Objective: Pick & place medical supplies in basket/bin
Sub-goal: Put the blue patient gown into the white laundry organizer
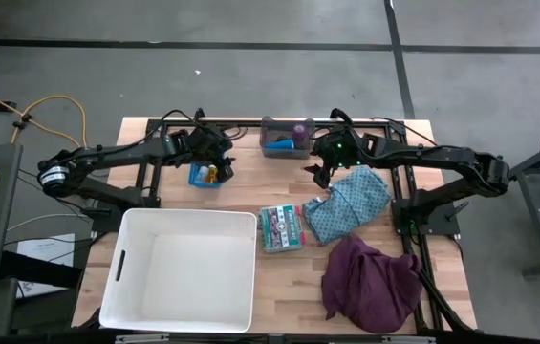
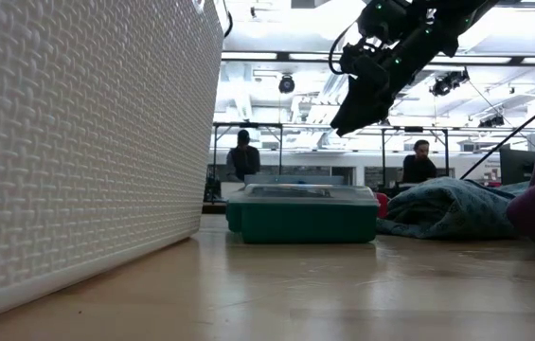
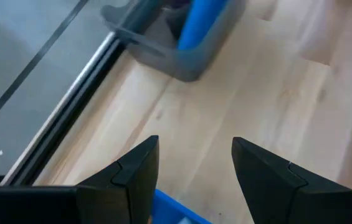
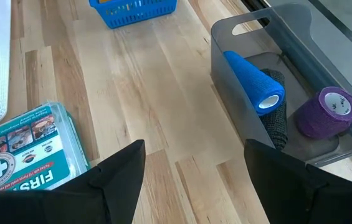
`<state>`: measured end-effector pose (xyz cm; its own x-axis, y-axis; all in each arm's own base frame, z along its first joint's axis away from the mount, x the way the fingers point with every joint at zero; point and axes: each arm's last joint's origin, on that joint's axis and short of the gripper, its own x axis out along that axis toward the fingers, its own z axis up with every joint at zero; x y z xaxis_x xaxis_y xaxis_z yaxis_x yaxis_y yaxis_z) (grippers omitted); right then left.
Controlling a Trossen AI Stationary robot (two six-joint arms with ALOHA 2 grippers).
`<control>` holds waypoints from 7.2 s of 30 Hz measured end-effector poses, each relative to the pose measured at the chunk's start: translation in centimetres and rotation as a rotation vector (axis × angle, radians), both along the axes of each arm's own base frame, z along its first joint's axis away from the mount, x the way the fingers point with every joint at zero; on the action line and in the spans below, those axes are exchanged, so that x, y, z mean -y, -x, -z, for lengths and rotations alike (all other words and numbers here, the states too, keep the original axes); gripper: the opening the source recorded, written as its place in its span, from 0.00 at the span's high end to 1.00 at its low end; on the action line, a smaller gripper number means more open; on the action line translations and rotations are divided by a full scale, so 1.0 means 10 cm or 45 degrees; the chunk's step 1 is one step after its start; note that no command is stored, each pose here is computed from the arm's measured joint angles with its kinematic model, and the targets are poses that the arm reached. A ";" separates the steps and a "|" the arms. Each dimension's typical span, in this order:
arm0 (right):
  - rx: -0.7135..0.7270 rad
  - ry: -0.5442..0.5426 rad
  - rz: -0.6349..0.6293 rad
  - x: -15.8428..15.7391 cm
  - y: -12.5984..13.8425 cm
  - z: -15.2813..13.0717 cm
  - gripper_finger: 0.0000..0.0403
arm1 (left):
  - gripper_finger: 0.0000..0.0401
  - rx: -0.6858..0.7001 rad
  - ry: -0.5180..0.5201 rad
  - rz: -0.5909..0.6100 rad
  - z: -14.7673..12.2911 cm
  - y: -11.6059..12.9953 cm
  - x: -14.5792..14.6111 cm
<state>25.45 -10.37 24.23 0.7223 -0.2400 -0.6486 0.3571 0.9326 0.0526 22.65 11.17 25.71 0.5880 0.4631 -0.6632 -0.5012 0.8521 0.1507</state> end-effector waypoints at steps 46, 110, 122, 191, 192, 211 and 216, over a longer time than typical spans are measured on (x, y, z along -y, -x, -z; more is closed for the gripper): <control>0.000 0.000 0.000 0.00 0.00 0.00 0.35 | 0.52 0.020 0.058 -0.196 0.01 0.23 -0.36; -0.103 0.148 -0.167 -0.17 0.06 -0.04 0.35 | 0.52 0.058 0.033 -0.194 -0.02 0.20 -0.36; -0.224 0.457 -0.213 -0.93 0.23 -0.23 0.35 | 0.52 0.059 0.032 -0.194 -0.02 0.20 -0.37; -0.508 0.419 -0.459 -2.36 0.23 0.62 0.28 | 0.52 0.063 0.030 -0.194 -0.02 0.20 -0.37; -0.506 0.421 -0.458 -2.36 0.23 0.62 0.27 | 0.52 0.064 0.030 -0.194 -0.02 0.20 -0.37; -0.601 0.481 -0.481 -2.39 0.19 0.80 0.21 | 0.52 0.064 0.030 -0.194 -0.02 0.20 -0.37; -0.676 0.573 -0.494 -2.40 0.16 0.96 0.21 | 0.52 0.064 0.030 -0.194 -0.02 0.20 -0.37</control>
<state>23.89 13.63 14.59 0.4298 -0.3552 -0.8301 -0.1260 0.8868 -0.4447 20.66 14.84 25.91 0.5447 0.5344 -0.6463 -0.6314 0.7685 0.1033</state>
